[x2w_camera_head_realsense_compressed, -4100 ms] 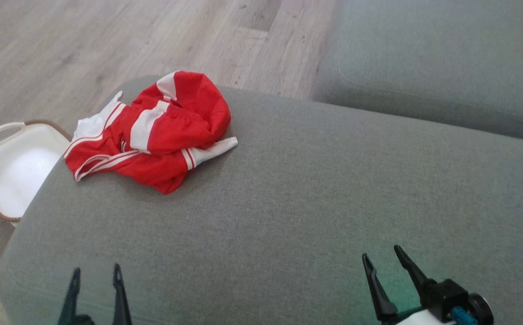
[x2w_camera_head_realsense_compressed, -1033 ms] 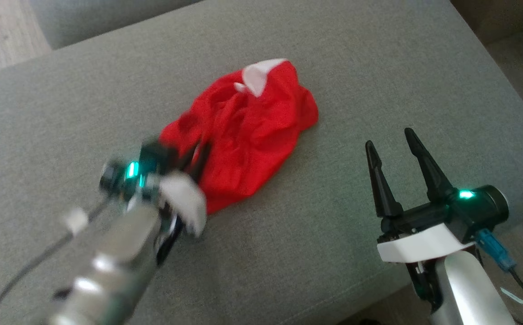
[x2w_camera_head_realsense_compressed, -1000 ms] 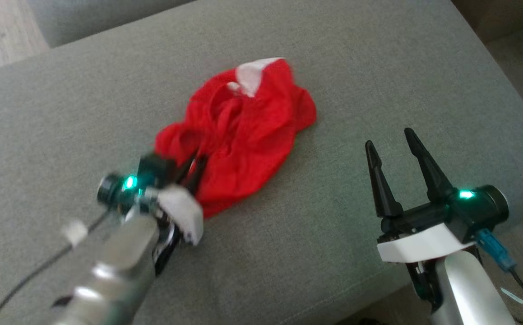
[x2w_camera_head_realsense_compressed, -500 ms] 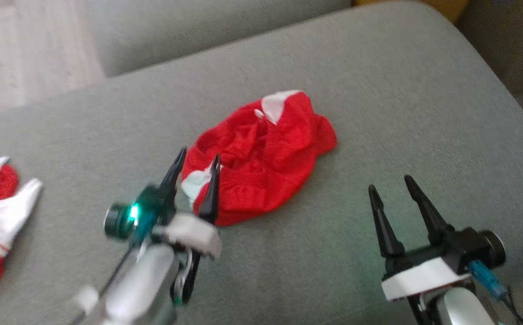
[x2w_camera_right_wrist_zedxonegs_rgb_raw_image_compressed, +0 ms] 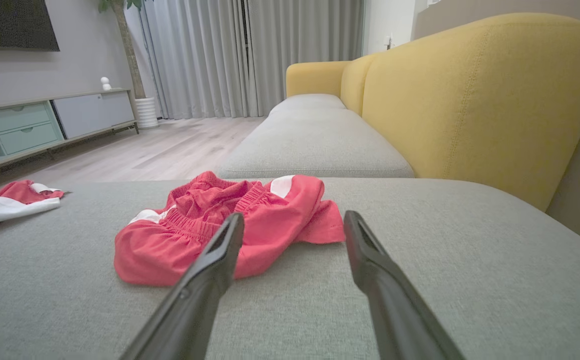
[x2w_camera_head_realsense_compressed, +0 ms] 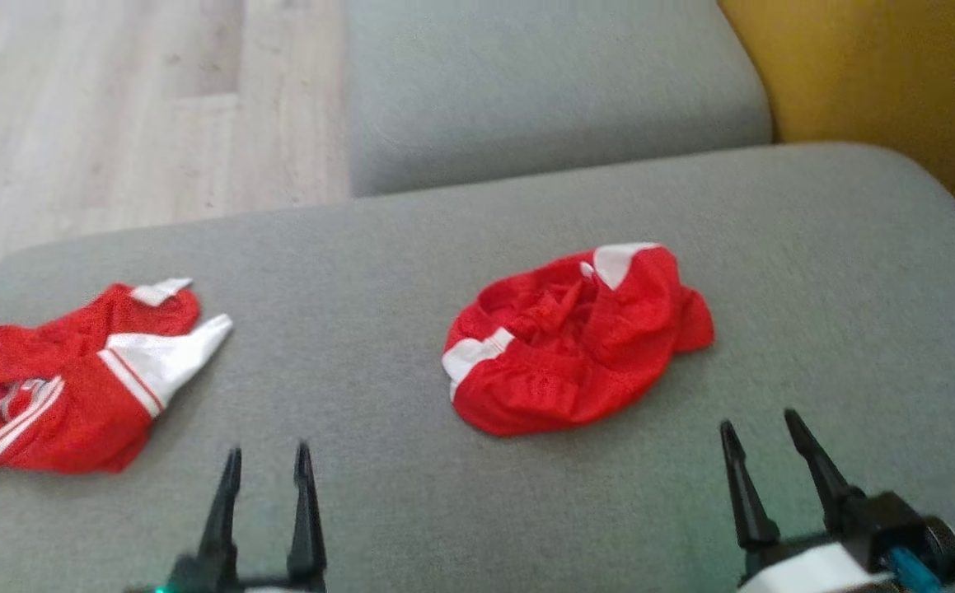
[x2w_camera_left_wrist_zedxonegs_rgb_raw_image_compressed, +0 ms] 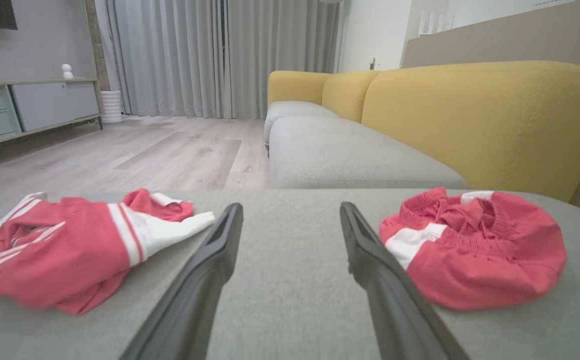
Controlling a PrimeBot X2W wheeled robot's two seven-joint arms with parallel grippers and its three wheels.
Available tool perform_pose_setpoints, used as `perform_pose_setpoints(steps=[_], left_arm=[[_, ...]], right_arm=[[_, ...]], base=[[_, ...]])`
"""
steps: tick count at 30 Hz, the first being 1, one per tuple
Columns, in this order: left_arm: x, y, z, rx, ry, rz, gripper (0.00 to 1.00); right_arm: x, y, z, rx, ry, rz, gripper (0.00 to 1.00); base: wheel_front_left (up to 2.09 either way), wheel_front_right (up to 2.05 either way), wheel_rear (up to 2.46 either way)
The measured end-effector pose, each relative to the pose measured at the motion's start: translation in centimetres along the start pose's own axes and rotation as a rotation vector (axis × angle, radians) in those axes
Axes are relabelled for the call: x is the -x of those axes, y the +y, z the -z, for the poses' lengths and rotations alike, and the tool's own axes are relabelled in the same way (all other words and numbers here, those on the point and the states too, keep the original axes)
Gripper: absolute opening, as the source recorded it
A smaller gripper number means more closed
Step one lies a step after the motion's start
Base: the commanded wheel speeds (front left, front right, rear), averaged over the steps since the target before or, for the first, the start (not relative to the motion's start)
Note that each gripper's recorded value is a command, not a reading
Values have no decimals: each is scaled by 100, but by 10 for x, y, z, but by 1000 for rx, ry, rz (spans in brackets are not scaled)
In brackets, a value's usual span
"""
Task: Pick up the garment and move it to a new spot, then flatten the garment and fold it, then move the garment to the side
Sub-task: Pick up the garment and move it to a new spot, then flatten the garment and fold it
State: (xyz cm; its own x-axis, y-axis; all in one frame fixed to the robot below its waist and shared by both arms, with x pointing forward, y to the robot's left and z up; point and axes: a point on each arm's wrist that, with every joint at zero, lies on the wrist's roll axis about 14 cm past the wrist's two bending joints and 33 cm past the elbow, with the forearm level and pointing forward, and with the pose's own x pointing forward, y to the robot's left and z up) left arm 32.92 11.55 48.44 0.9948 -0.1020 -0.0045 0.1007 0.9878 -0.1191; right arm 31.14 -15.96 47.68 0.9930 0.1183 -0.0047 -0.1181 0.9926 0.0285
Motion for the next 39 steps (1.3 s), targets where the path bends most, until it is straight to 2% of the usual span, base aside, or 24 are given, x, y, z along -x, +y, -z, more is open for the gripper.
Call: perform_pose_setpoints(steps=[4, 8, 18, 39], left_arm=[[33, 10, 14, -9, 34, -49, 100], [46, 17, 17, -17, 40, -80, 100], [47, 20, 7, -66, 2, -79, 100], [49, 18, 11, -79, 12, -64, 100]], right_arm=[[10, 2, 7, -2, 20, -6, 100], [13, 7, 9, -2, 23, -20, 100], [8, 15, 8, 0, 21, -49, 100], [9, 26, 12, -10, 33, -80, 100]], base=[[0, 0, 0], [0, 0, 0], [0, 0, 0], [0, 0, 0]])
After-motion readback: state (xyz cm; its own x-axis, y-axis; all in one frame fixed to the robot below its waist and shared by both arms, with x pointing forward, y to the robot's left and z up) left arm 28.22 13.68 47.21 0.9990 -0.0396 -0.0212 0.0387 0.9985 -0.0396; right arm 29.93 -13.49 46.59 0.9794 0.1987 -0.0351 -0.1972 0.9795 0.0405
